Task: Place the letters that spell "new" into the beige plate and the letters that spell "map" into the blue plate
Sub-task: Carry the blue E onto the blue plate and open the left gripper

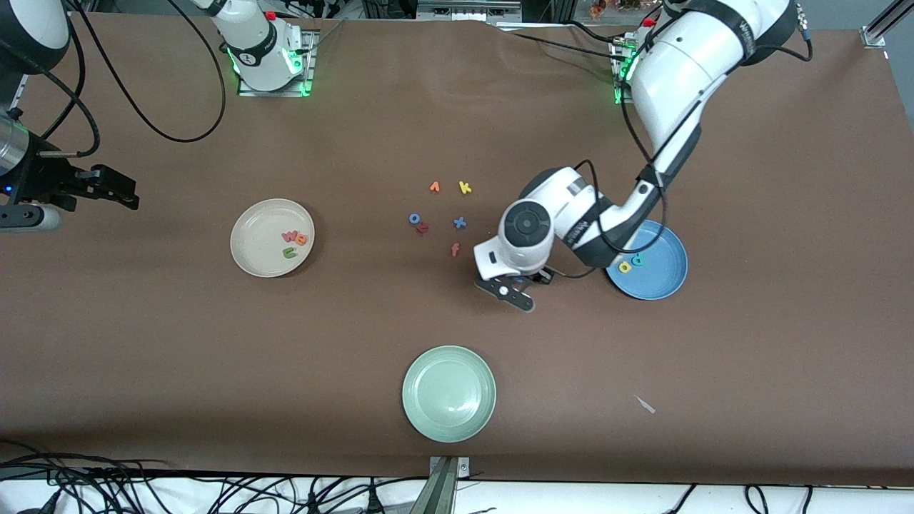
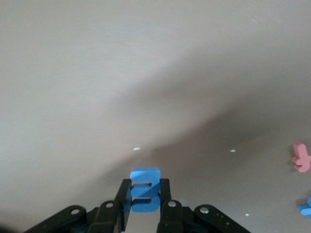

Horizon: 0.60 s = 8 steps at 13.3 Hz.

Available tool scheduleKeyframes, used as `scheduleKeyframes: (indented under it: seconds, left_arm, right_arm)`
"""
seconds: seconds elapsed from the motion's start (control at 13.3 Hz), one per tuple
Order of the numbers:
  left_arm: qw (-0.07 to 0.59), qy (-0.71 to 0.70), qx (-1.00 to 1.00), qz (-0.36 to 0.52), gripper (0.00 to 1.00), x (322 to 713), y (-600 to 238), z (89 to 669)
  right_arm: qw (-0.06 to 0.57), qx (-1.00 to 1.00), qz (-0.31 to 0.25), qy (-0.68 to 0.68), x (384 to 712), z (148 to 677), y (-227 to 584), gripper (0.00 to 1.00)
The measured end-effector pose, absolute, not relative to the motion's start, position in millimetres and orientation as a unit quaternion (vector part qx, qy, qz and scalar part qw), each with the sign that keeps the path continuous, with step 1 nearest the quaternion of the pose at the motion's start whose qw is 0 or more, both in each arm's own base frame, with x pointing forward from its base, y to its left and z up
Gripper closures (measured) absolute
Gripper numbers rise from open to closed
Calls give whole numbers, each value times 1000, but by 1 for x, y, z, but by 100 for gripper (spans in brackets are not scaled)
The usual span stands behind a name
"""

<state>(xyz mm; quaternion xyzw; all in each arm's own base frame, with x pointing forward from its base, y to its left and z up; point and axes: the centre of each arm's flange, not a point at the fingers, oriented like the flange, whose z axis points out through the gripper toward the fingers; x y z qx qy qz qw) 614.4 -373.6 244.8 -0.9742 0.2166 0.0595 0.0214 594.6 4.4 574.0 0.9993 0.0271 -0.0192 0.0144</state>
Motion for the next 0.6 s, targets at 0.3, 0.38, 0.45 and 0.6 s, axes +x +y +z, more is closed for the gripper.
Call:
scheduleKeyframes:
  seconds: [0.3,0.38,0.45,0.6]
  left_arm:
    - [32,145,-986,77,73,656,-283,280]
    - [32,125,-988,84,73,664,-258,287]
    - [29,103,-989,98,73,670,-232,290]
    - [34,70,-988,136,73,673,-184,286]
  right_arm:
    - [14,999,-19,27,595,574,5,0]
    - [15,999,-19,27,595,574,5,0]
    - [15,999,-19,27,595,574,5,0]
    - [15,999,-19,28,595,574,5,0]
